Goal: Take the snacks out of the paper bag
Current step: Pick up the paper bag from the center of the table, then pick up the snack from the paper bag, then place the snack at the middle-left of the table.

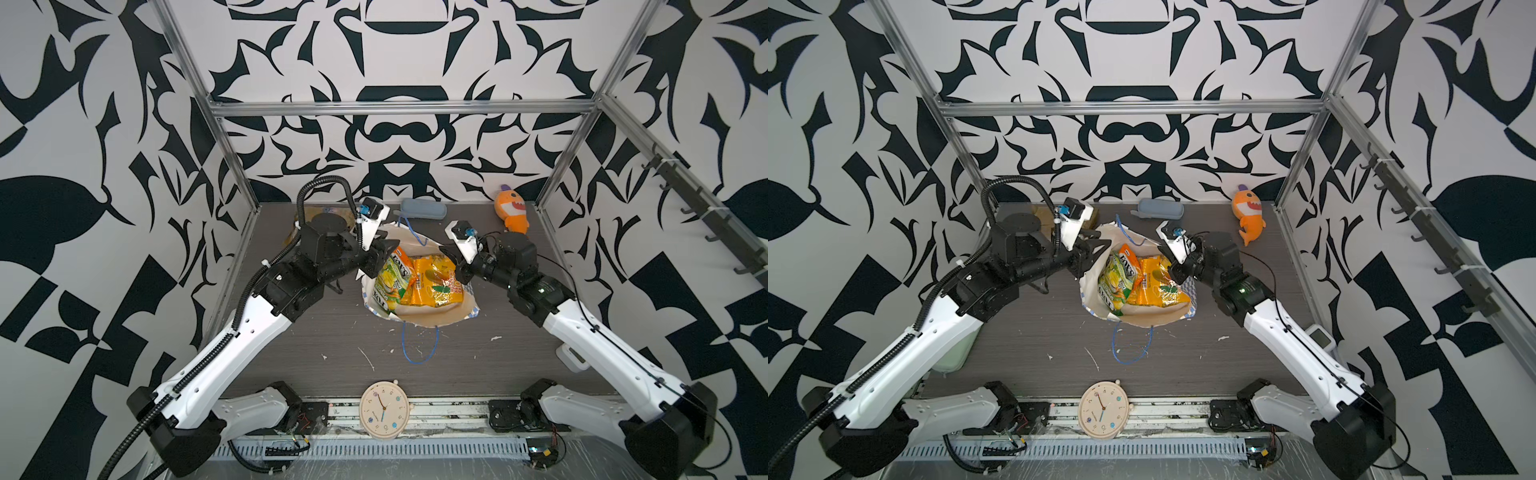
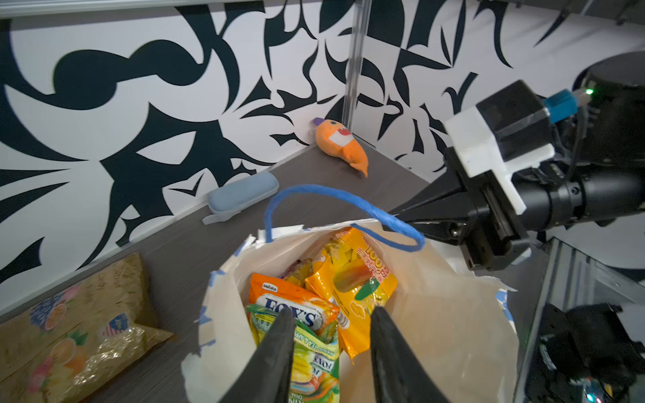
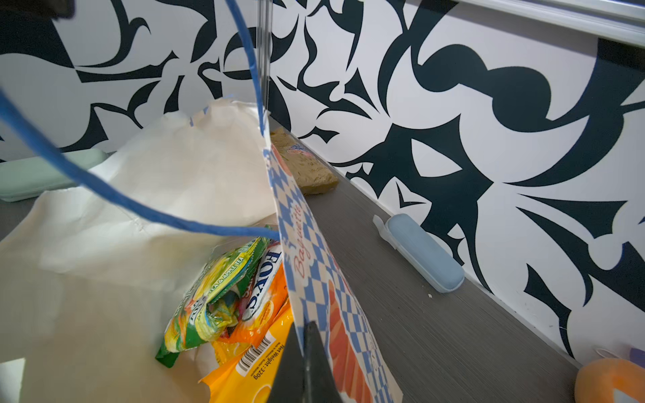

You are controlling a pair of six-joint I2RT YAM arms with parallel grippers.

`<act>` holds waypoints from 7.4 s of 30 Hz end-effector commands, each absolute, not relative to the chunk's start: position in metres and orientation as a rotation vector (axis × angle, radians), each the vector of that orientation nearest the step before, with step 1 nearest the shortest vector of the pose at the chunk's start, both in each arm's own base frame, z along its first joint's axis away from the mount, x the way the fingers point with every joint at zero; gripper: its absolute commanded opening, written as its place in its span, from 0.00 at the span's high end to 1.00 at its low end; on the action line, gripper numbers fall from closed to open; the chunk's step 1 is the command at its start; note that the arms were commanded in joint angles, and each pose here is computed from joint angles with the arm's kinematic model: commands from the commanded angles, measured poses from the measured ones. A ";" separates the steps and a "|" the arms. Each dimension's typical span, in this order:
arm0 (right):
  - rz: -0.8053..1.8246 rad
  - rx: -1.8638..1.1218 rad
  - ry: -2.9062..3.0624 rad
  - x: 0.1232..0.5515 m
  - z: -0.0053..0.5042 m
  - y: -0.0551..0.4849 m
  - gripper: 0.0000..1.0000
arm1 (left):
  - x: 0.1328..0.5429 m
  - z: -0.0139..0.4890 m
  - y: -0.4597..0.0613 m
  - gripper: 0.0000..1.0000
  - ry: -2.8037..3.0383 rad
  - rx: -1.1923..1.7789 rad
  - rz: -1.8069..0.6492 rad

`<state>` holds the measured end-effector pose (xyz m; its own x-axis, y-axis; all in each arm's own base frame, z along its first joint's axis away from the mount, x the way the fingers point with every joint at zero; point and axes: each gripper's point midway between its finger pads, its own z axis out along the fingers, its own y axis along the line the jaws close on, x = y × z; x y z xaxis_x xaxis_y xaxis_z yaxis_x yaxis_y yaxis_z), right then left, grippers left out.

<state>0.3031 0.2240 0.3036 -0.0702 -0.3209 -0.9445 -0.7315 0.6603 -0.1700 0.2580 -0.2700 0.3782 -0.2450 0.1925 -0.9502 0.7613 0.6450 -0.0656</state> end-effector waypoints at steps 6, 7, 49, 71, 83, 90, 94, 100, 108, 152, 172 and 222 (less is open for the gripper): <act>0.379 -0.710 1.484 0.291 0.353 0.213 1.00 | 0.229 0.355 -0.263 0.62 1.801 0.786 -0.683; 0.376 -0.706 1.477 0.290 0.354 0.213 1.00 | 0.226 0.353 -0.265 0.62 1.801 0.792 -0.694; 0.338 -0.712 1.458 0.291 0.352 0.218 1.00 | 0.284 0.192 -0.305 0.38 2.382 0.814 -0.128; 0.323 -0.709 1.457 0.291 0.352 0.216 1.00 | 0.296 0.159 -0.302 0.42 2.499 0.687 -0.093; 0.306 -0.706 1.464 0.291 0.352 0.213 1.00 | 0.306 0.161 -0.298 0.84 2.455 0.645 -0.077; 0.297 -0.695 1.465 0.290 0.351 0.210 1.00 | 0.306 0.172 -0.295 1.00 2.431 0.607 -0.144; 0.291 -0.687 1.466 0.291 0.351 0.208 1.00 | 0.305 0.192 -0.297 1.00 2.368 0.598 -0.209; 0.281 -0.673 1.461 0.293 0.352 0.207 1.00 | 0.301 0.238 -0.302 1.00 2.224 0.611 -0.341; 0.280 -0.665 1.462 0.293 0.354 0.206 1.00 | 0.279 0.287 -0.302 1.00 2.010 0.744 -0.460; 0.235 -0.667 1.488 0.300 0.346 0.204 1.00 | 0.274 0.413 -0.102 1.00 1.682 0.454 0.083; 0.211 -0.649 1.485 0.294 0.344 0.194 1.00 | 0.372 0.247 -0.001 1.00 2.338 -0.123 0.328; 0.194 -0.658 1.493 0.302 0.340 0.198 1.00 | 0.458 0.171 0.003 0.21 2.624 -0.102 0.382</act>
